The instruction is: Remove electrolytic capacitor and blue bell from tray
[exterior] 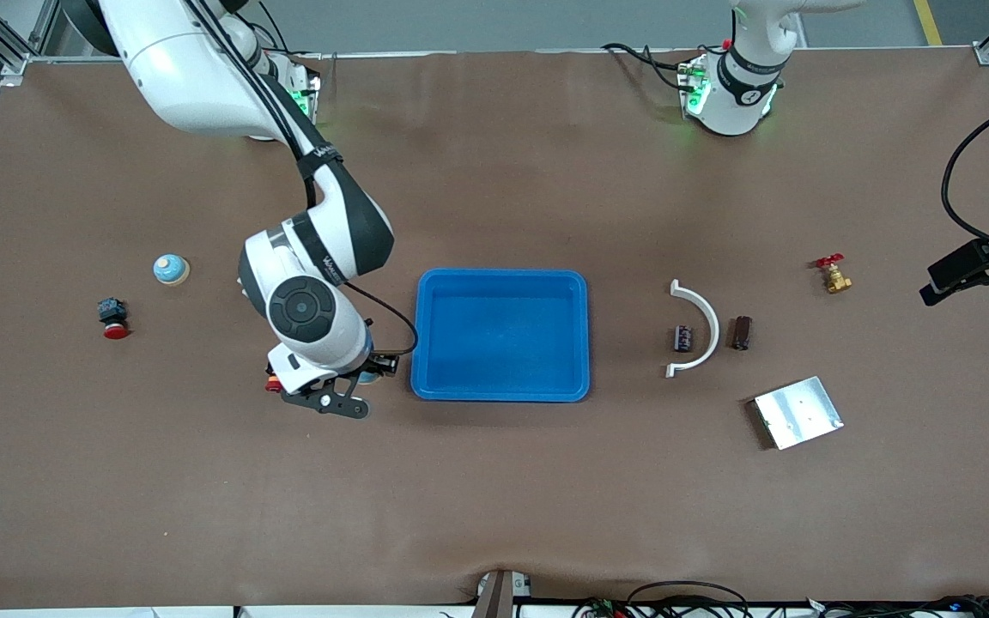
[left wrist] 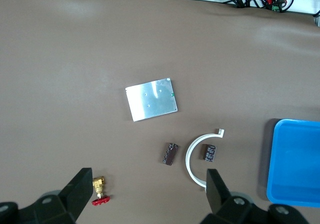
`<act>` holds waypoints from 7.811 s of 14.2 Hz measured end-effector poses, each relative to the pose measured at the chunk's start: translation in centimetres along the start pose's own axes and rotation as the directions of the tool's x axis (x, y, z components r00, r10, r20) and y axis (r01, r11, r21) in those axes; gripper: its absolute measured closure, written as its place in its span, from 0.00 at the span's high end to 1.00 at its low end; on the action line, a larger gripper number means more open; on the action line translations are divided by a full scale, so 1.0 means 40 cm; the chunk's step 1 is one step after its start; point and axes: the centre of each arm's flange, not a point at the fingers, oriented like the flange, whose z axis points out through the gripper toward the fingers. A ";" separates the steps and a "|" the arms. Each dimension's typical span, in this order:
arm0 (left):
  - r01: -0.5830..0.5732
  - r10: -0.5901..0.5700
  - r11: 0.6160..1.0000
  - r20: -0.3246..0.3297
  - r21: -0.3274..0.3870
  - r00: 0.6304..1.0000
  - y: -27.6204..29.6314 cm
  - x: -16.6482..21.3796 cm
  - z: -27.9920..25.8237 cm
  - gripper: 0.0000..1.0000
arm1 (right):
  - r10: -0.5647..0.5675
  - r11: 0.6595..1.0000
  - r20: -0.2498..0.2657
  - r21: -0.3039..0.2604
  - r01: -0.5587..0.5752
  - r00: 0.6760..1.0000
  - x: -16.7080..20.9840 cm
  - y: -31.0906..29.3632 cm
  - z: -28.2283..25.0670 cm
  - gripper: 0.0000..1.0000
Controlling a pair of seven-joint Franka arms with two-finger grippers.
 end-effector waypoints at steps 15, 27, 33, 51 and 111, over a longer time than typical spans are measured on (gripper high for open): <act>-0.005 0.005 1.000 0.001 -0.001 1.000 0.007 0.000 0.001 1.00 | -0.139 0.990 -0.052 0.004 0.139 0.989 -0.064 0.365 -0.155 0.63; -0.002 0.002 1.000 0.001 -0.001 1.000 0.003 0.000 0.000 1.00 | -0.238 0.968 -0.207 0.036 0.250 0.949 -0.071 0.598 0.032 0.63; 0.000 0.000 1.000 0.003 0.000 1.000 -0.001 0.000 0.003 1.00 | -0.280 0.955 -0.243 0.033 0.296 0.929 -0.085 0.724 0.196 0.63; 0.020 -0.020 1.000 0.017 0.004 1.000 -0.030 0.007 0.023 1.00 | -0.342 0.934 -0.181 0.045 0.355 0.922 -0.070 0.760 0.412 0.63; 0.025 -0.025 1.000 0.028 0.006 0.999 -0.038 0.013 0.042 1.00 | -0.235 0.961 -0.131 0.115 0.250 0.963 0.062 0.824 -0.103 1.00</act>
